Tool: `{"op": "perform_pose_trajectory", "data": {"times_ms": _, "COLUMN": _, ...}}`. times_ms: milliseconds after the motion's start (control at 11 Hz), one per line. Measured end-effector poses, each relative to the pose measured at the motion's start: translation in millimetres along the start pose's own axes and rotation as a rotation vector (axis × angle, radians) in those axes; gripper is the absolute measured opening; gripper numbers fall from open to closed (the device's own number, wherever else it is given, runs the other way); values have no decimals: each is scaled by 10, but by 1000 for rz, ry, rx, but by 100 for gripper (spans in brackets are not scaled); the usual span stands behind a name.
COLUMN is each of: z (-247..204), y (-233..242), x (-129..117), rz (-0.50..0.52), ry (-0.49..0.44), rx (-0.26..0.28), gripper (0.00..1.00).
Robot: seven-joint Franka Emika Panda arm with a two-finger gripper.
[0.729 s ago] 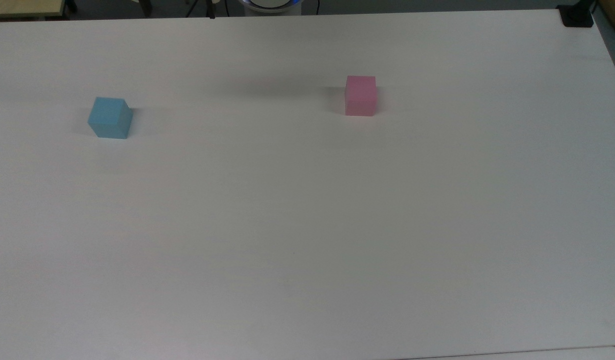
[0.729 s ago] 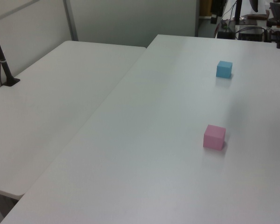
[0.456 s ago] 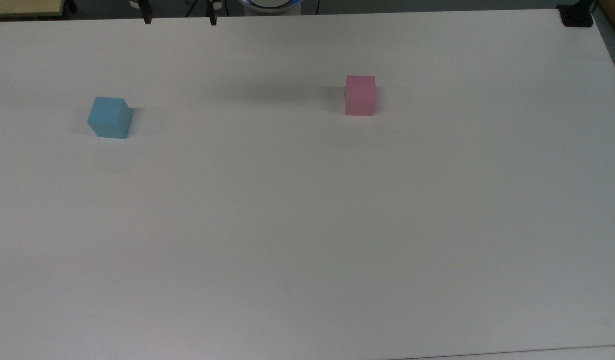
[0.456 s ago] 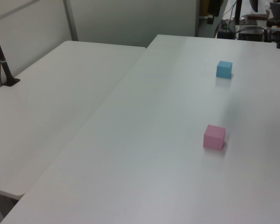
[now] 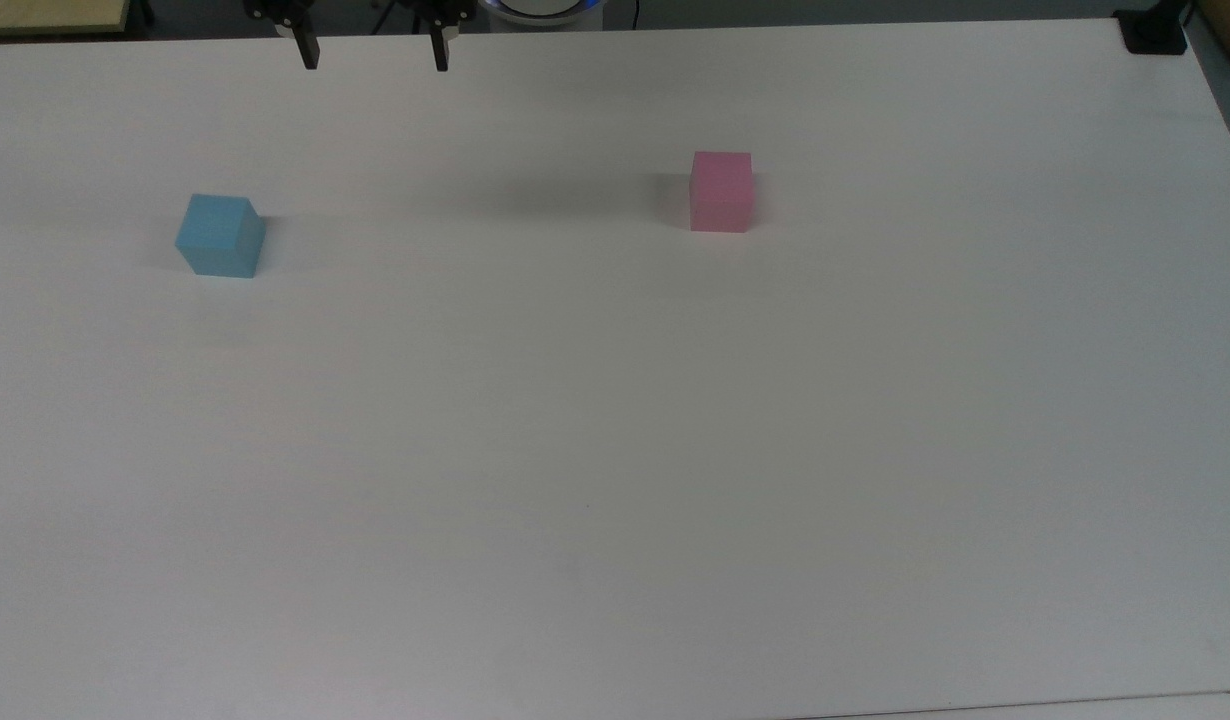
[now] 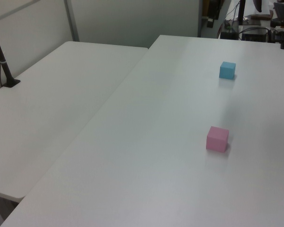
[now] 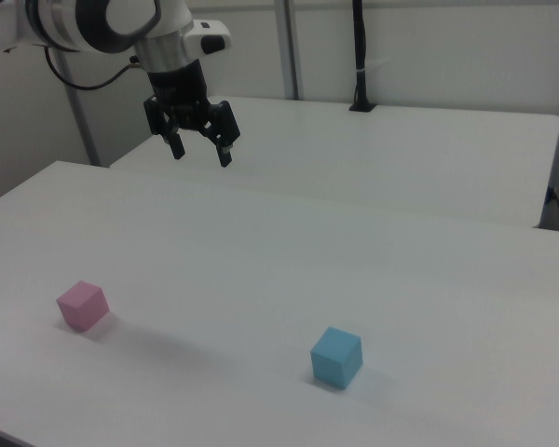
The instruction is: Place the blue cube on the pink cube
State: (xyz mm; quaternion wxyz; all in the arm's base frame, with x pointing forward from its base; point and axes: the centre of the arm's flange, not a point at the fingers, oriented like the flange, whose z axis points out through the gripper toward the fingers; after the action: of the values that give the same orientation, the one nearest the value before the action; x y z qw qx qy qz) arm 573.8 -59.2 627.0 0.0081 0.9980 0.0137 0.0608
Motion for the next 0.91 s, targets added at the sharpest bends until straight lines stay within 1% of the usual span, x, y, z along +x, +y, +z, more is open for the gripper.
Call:
{"op": "perform_pose_trajectory", "data": {"times_ms": 273, "z": 20, "y": -72, "x": 16, "rz": -12, "ry": -3, "rx": 1, "gripper": 100}}
{"op": "perform_pose_trajectory", "data": {"times_ms": 911, "z": 19, "y": -71, "x": 17, "rz": -4, "ry": -3, "rx": 1, "gripper": 100}}
